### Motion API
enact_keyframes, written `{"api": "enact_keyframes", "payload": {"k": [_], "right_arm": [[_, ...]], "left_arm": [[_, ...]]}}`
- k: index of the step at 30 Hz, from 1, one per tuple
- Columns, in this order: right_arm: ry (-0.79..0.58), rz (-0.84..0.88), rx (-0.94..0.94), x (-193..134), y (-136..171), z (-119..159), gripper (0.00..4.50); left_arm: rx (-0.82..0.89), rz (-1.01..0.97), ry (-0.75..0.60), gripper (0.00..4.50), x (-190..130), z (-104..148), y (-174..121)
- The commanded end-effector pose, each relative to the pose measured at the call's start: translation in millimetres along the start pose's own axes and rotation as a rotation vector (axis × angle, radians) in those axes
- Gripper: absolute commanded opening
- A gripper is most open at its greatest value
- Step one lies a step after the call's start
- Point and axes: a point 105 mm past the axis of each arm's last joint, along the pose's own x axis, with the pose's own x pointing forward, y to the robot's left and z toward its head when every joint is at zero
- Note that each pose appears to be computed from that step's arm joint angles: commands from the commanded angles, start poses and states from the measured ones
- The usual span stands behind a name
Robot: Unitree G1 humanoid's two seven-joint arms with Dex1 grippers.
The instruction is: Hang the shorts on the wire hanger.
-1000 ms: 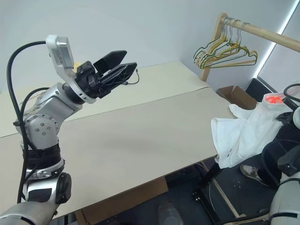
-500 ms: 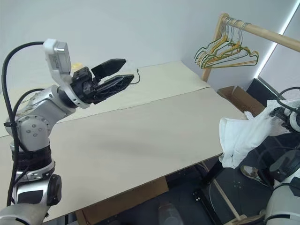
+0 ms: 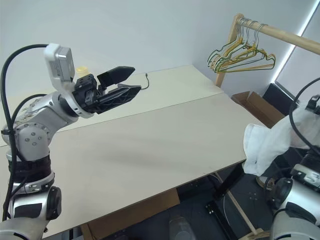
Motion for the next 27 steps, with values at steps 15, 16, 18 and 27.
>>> {"api": "enact_keyframes", "payload": {"k": [15,16,18,27], "right_arm": [[-0.818,0.621,-0.019,-106.7,91.2,94.8,4.48],[-0.805,0.741,-0.031,-114.8,105.8,89.7,4.48],[-0.757,0.928,-0.060,-125.6,127.6,78.2,4.48],[-0.540,1.788,-0.329,-196.3,214.6,-6.9,4.48]], "left_arm": [[0.136,0.110,0.083,4.50,-27.3,-8.4,12.6],[0.145,0.114,0.116,4.50,-32.7,-12.8,12.6],[0.155,0.122,0.168,4.50,-42.2,-19.6,12.2],[0.238,0.238,0.381,4.50,-91.0,-46.3,-3.5]]}}
